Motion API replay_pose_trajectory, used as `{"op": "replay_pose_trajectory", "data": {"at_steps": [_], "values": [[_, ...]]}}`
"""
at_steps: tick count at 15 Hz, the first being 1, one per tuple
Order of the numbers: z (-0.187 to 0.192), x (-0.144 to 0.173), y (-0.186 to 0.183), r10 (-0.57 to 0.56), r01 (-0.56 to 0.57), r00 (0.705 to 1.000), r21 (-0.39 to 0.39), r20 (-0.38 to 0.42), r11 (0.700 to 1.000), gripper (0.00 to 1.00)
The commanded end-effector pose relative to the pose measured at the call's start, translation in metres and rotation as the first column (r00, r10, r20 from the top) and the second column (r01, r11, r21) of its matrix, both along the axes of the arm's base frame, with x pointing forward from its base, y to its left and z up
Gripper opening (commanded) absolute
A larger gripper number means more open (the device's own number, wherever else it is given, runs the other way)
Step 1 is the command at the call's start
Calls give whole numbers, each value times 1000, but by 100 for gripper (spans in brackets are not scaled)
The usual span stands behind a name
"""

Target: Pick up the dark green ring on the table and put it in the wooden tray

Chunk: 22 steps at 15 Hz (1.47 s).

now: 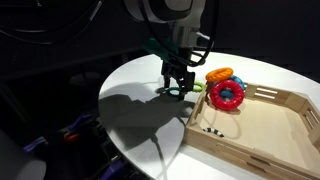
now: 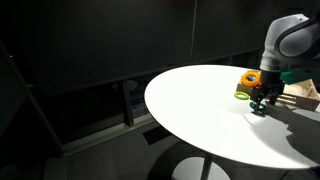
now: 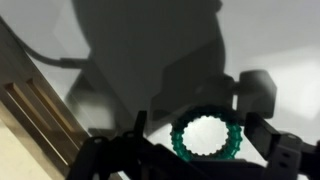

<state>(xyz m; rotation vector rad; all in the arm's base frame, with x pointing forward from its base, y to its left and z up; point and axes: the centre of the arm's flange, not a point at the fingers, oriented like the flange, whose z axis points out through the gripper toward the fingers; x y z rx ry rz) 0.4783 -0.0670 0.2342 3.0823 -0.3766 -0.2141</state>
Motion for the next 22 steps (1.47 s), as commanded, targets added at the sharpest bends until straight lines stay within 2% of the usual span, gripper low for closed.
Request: {"op": "replay_pose_trajectory", "data": {"at_steps": [1, 3, 5, 14, 18, 22], "values": [[0, 2, 1, -15, 15, 1000, -21, 10, 1000, 68], [2, 2, 1, -18, 18, 1000, -20, 11, 1000, 49], [11, 3, 0, -18, 18, 1000, -13, 22, 1000, 38], [85, 9, -11, -51, 51, 990, -1, 135, 999, 38], [108, 18, -43, -158, 158, 976, 10, 153, 987, 38], [114, 22, -89, -293, 292, 946, 29, 136, 956, 38]]}}
